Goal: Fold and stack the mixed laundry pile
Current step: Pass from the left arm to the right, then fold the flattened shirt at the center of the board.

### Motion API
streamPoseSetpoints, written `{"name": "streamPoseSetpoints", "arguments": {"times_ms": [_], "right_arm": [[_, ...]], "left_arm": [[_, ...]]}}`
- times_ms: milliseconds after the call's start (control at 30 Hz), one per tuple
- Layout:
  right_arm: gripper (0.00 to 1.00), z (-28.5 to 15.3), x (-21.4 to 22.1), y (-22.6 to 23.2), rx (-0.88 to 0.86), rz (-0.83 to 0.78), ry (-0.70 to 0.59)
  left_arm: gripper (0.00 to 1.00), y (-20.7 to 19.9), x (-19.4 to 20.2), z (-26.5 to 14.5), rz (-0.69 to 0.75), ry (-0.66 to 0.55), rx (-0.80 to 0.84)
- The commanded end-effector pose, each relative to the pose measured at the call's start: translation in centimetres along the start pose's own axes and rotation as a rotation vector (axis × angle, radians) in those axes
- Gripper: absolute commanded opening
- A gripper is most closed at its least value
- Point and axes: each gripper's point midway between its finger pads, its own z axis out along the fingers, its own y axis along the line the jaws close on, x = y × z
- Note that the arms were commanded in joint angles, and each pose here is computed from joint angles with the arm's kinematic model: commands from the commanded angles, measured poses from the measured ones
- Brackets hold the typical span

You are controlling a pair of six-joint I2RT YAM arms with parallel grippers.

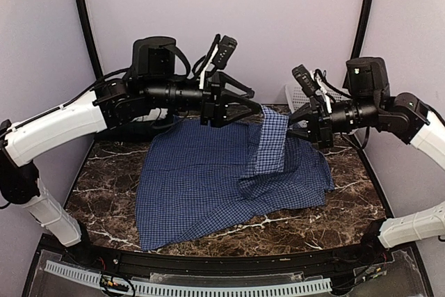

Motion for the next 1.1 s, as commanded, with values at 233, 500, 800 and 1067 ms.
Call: {"name": "streamPoseSetpoints", "arguments": {"times_ms": [233, 500, 800, 1067], "right_arm": [[0.0, -5.7, -3.8, -1.4, 0.3, 0.012, -0.151], [0.0, -7.8, -3.2, -2.4, 0.419, 0.102, -0.18], [0.0, -9.3, -2.6, -5.1, 0.591, 0.174, -0.179], [0.0, -9.6, -3.4, -5.8, 0.598, 0.184, -0.195]], "left_arm": [[0.63, 5.0, 18.5, -14.2, -0.646, 0.366, -0.808], [0.53, -4.2, 31.5, -18.0, -0.748, 0.876, -0.888], [0.47, -9.3, 38.6, -19.6, -0.797, 1.047, -0.89], [0.45, -8.8, 40.7, -20.3, -0.744, 1.101, -0.93]]}}
